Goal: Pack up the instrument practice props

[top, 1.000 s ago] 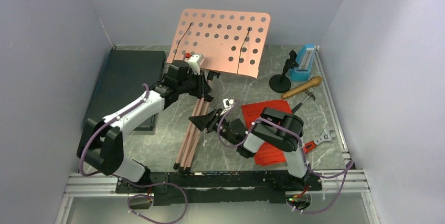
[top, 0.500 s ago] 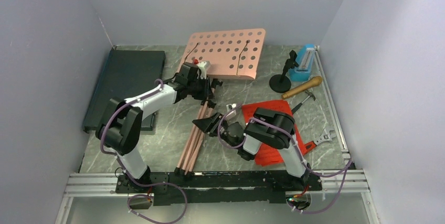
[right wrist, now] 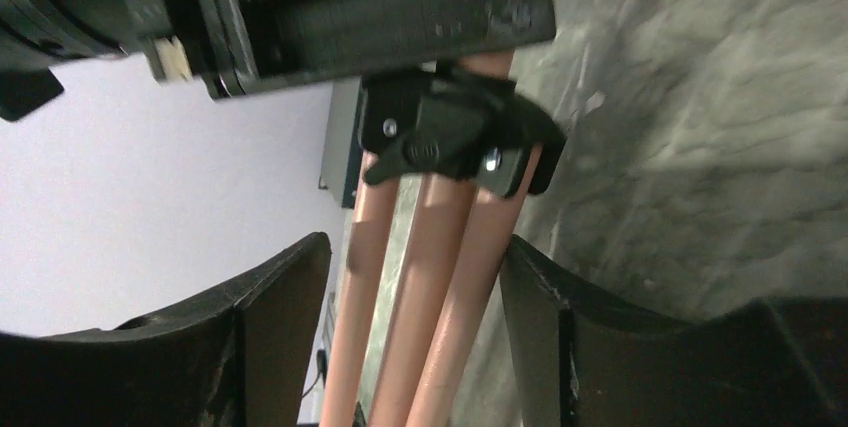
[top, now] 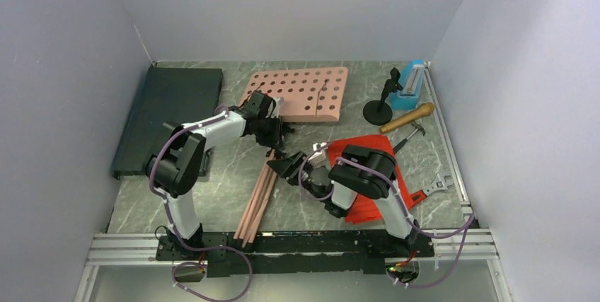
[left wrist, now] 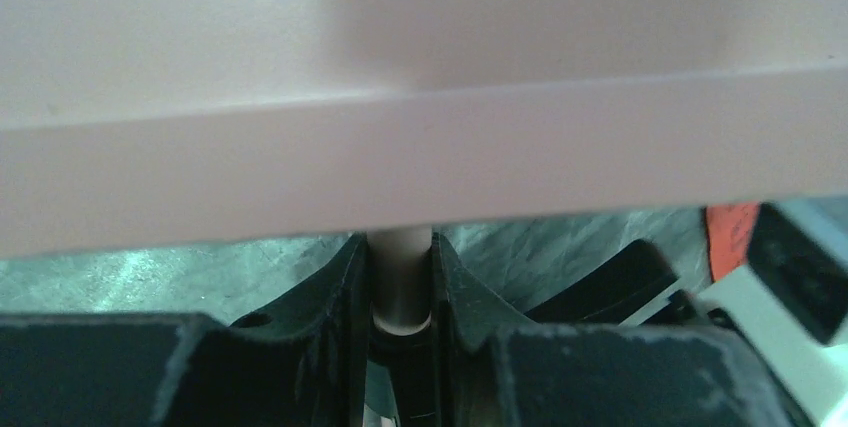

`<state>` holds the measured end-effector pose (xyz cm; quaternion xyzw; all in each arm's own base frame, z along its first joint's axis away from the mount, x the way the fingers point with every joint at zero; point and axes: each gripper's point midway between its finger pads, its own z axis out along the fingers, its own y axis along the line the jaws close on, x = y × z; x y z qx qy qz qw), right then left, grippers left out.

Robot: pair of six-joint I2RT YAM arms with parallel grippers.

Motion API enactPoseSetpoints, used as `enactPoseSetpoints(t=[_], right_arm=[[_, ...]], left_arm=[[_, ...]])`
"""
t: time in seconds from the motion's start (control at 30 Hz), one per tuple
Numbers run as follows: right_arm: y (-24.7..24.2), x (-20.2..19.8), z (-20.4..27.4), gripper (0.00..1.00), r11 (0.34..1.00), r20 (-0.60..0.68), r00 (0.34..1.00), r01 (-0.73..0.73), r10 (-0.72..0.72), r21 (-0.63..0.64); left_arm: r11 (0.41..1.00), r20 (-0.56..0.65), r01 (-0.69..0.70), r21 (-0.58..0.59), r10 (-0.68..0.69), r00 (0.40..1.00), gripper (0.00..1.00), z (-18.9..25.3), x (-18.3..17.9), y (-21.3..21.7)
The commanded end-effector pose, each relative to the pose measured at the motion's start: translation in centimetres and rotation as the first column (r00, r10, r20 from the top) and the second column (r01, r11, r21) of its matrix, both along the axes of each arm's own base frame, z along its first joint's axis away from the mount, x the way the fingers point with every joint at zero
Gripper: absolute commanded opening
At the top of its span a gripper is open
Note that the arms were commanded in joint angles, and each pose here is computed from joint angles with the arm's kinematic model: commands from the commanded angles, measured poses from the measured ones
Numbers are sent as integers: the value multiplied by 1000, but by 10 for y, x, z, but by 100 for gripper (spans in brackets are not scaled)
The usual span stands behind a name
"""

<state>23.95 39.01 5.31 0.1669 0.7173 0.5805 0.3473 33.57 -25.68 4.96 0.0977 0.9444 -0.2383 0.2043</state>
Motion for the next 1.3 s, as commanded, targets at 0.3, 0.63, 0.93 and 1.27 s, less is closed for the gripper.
enactPoseSetpoints(t=[0.3,0.63,0.93,1.27], right_arm=[[-67,16,37,100,975,236,954,207,-185,-74],[-101,-11,66,100,955,392,913,209,-114,-211],[-146,-9,95,100,752,516,856,314,40,-579],[-234,6,149,100,527,659,750,587,-66,-615]], left_arm=[[995,12,71,-76,-70,997,7,25,-7,-24],[994,80,49,-97,-42,996,45,58,-7,-20],[997,213,-45,-59,57,975,64,117,-5,7],[949,350,-309,-70,313,883,71,184,14,94]])
